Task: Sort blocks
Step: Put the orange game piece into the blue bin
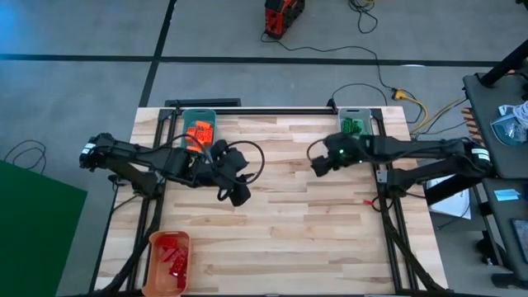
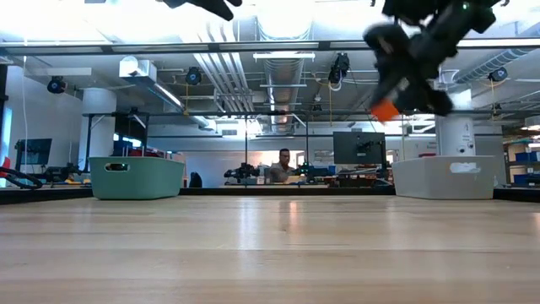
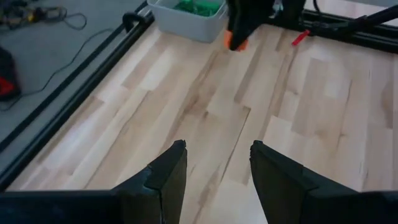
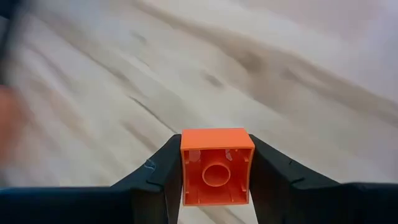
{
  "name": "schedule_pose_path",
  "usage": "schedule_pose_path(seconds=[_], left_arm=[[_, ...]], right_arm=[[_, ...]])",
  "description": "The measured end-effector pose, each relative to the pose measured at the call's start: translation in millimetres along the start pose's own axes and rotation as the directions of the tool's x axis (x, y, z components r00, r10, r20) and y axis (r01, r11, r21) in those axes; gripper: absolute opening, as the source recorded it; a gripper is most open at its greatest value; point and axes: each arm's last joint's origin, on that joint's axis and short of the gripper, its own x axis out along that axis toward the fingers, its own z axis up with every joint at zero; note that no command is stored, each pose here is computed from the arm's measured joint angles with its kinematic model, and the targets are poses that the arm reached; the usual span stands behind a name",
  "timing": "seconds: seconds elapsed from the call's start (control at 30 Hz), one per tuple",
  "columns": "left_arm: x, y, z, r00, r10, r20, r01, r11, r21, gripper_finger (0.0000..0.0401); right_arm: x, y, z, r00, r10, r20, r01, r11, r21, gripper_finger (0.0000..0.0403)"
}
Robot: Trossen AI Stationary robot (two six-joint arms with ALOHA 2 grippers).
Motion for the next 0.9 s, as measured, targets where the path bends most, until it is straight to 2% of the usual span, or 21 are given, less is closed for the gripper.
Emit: schedule_pose_path(seconds=[0.13, 0.27, 0.53, 0.7, 0.9], left_arm=[[0, 0, 2, 0.999, 0.027, 0.03, -0.028, 1.0, 0.015, 0.0155], [1, 3, 4, 0.998, 0.047, 0.042, -0.047, 0.999, 0.01, 0.0155], [2, 2, 12, 0.994, 0.03, 0.106, -0.031, 0.999, 0.012, 0.0155], [2, 2, 13, 0.993, 0.027, 0.118, -0.031, 0.999, 0.029, 0.0155], [2, 3, 13, 0.991, 0.047, 0.125, -0.051, 0.998, 0.028, 0.0155]], right_arm=[[-12, 15, 11, 0.977, 0.167, 0.131, -0.167, 0.986, -0.01, 0.0132], [-17, 26, 19, 0.941, 0.273, 0.201, -0.271, 0.962, -0.042, 0.0132], [-19, 49, 31, 0.813, 0.547, 0.202, -0.525, 0.837, -0.154, 0.0133], [-18, 56, 36, 0.753, 0.626, 0.203, -0.601, 0.78, -0.175, 0.0134], [-17, 60, 38, 0.722, 0.658, 0.214, -0.633, 0.753, -0.177, 0.0134]])
